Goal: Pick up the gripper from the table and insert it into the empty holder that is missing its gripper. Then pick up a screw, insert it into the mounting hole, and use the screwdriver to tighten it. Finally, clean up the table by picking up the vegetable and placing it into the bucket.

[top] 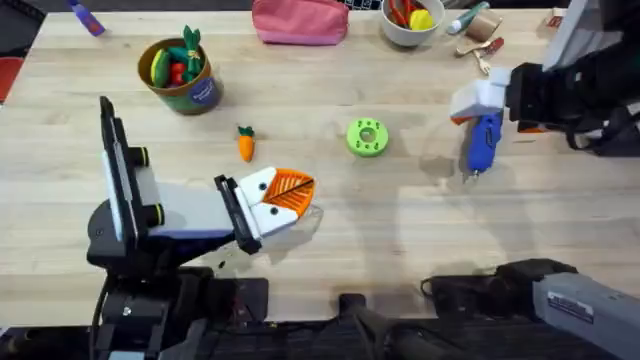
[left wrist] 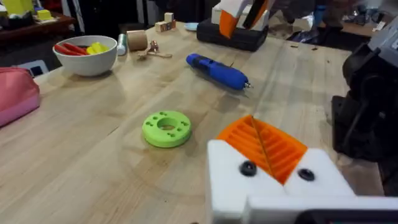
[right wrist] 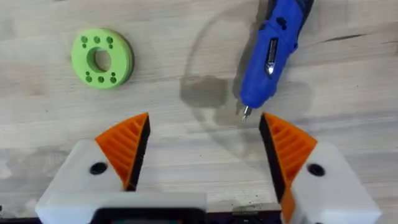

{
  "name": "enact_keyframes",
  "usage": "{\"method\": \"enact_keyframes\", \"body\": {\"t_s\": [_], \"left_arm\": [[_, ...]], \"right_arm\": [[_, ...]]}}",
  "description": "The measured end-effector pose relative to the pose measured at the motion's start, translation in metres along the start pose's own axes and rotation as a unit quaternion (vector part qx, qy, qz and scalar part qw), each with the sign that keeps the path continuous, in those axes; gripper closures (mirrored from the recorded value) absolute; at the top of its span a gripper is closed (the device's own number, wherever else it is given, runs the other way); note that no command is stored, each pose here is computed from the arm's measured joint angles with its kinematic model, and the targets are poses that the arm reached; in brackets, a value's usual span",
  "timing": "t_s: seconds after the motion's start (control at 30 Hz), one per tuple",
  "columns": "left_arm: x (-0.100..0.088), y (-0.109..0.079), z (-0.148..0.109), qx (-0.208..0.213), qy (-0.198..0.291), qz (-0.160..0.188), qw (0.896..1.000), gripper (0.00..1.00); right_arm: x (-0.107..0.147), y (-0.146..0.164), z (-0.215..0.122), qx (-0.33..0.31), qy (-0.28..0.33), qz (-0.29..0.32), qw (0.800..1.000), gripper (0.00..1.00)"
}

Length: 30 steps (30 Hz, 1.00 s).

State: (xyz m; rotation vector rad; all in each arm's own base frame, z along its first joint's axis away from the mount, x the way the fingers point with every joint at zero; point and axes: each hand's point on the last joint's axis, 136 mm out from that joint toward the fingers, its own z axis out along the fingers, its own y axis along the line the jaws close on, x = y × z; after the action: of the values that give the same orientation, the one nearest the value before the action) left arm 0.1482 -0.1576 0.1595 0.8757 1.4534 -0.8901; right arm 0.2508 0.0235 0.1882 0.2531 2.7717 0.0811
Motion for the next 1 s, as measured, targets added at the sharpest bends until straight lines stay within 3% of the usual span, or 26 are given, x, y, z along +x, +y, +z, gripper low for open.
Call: {"method": "enact_keyframes", "body": {"t_s": [0.17,0.5,1.0], "left_arm": [[0.000,0.000,0.000,0.000,0.000,0.000,1.000,0.991],[0.000,0.000,0.000,0.000,0.000,0.000,1.000,0.992],[0.000,0.000,0.000,0.000,0.000,0.000,1.000,0.992]], "right_arm": [[0.000,-0.003,0.000,0.002,0.000,0.019,1.000,0.008],[-0.023,-0.051,0.001,0.054,-0.040,0.170,0.983,0.008],[-0.050,-0.089,0.081,0.097,0.049,0.187,0.976,0.008]]}}
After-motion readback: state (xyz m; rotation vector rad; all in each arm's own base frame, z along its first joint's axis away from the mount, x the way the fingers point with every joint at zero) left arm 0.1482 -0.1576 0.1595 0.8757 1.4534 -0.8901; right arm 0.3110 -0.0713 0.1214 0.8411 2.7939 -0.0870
